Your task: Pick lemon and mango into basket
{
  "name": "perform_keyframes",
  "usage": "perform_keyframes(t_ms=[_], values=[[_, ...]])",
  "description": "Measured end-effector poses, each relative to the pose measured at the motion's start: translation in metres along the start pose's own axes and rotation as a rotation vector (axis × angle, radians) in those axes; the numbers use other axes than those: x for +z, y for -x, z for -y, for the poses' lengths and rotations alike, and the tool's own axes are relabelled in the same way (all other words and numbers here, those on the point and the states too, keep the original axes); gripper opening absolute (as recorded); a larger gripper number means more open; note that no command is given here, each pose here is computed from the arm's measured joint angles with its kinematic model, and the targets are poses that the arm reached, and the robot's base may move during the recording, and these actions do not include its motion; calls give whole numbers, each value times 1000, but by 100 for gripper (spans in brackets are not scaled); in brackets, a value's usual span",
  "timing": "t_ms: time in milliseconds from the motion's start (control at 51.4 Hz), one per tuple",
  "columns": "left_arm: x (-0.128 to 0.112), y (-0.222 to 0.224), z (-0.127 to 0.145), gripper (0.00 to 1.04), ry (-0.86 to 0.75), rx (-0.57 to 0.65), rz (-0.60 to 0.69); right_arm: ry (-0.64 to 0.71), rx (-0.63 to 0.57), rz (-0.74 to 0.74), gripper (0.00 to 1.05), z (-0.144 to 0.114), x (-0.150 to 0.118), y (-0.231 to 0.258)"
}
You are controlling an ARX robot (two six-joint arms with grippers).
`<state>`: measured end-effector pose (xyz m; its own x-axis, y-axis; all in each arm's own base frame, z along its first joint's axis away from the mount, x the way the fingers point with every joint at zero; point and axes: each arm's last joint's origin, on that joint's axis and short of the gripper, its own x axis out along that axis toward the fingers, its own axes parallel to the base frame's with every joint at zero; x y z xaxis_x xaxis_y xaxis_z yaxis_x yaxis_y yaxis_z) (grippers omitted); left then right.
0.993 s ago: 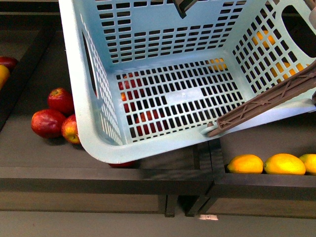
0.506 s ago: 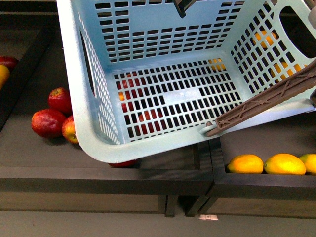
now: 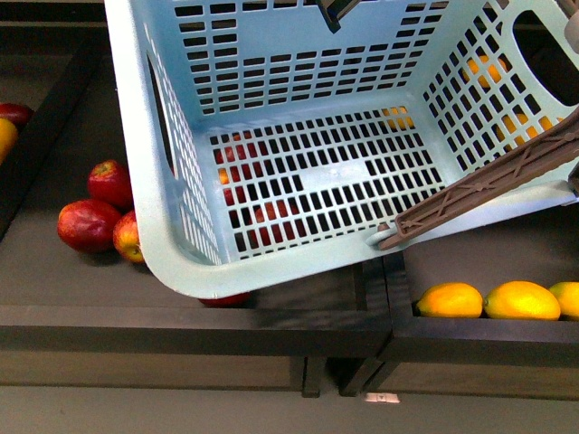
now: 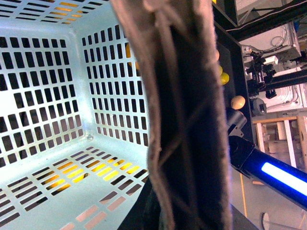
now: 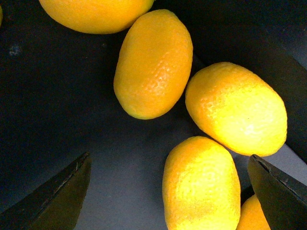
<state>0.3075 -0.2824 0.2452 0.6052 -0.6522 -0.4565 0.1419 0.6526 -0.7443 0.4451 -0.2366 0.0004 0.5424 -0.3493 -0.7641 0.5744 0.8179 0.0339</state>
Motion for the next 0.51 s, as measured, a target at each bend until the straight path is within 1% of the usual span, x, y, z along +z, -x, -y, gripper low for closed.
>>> perform_keyframes(t_ms=[195, 506], values=[[0, 0, 0, 5, 0, 0, -1, -15, 14, -59, 96, 2, -23, -1], [0, 0, 0, 5, 0, 0, 0, -39, 7, -68, 96, 10, -21, 2]])
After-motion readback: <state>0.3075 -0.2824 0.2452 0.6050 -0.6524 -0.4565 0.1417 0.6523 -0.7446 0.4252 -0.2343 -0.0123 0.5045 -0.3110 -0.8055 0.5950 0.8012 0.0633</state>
